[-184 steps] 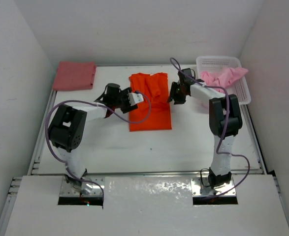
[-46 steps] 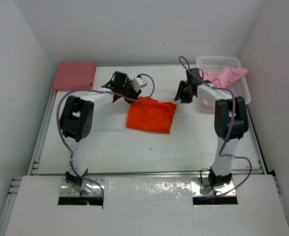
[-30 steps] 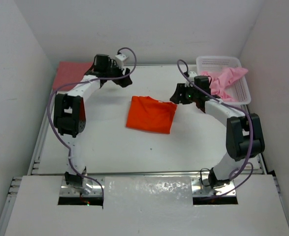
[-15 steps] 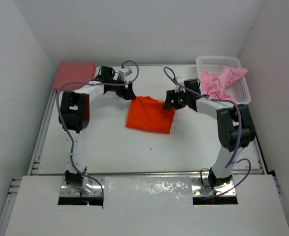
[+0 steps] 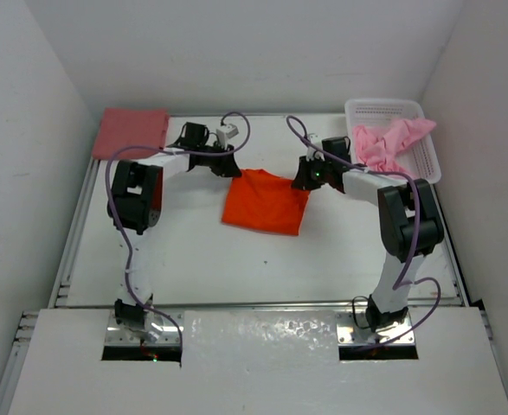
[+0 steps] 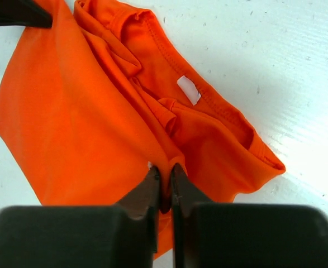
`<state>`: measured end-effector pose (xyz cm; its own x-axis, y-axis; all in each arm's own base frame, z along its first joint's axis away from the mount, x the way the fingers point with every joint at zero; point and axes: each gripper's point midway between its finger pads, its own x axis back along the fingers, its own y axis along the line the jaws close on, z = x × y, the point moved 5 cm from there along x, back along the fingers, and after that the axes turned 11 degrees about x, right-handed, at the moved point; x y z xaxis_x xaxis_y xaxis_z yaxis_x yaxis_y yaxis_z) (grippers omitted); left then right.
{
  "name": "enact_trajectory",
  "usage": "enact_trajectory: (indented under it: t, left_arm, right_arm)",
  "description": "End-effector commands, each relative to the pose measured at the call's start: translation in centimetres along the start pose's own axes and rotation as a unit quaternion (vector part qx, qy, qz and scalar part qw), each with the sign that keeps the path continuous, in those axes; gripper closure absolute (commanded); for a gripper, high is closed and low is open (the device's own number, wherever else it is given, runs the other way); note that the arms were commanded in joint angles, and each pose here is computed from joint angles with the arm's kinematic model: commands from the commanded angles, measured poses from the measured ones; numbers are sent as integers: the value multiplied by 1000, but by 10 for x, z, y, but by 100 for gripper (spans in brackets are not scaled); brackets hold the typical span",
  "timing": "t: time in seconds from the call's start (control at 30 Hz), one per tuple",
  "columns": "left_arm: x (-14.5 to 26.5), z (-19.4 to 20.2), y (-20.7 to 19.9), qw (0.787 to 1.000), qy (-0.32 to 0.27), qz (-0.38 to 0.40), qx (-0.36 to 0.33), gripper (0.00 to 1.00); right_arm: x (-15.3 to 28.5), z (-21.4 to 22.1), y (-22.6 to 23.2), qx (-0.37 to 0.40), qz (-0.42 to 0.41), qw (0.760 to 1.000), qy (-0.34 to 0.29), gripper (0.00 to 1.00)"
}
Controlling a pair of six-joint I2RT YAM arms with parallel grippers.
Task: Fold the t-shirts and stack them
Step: Fold the long partially folded tshirt into a neat square
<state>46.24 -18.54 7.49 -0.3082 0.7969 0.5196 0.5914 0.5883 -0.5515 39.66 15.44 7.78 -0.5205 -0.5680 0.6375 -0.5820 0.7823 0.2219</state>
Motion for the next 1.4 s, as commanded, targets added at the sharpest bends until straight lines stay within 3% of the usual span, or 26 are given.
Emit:
enact_trajectory:
  t: [0.0, 0.03, 0.3, 0.43, 0.6, 0.77, 0.93, 1.07, 1.37]
  left_arm:
    - [-8, -17, -16, 999, -33, 29, -14, 90]
    - [-6, -21, -19, 999, -38, 30, -13, 100]
    - [38, -66, -69, 992, -95, 18, -76, 100]
    - [40, -68, -93, 992, -81, 21, -94, 100]
    - [22, -67, -114, 990, -69, 28, -116, 100]
    - [8, -77, -115, 988, -81, 10, -131, 100]
    - [-18, -79, -92, 985, -89, -40, -141, 100]
    - [-41, -86, -60, 984, -95, -93, -123, 100]
    - [-62, -87, -33, 977, -102, -135, -130, 100]
  right_arm:
    - [7, -17, 0, 16, 8, 999, -35, 97]
    - [8, -16, 0, 17, 12, 999, -35, 100]
    - [49, -29, 20, 2, 22, 995, -94, 100]
    - [69, -32, 31, -18, 23, 992, -126, 100]
    - [76, -25, 22, -45, 62, 990, -115, 100]
    - [72, -14, 9, -87, 101, 986, -98, 100]
    - [73, 11, -13, -148, 198, 963, -103, 100]
    - [66, 12, -29, -144, 233, 958, -89, 100]
    - [38, 6, -71, -122, 247, 959, -66, 100]
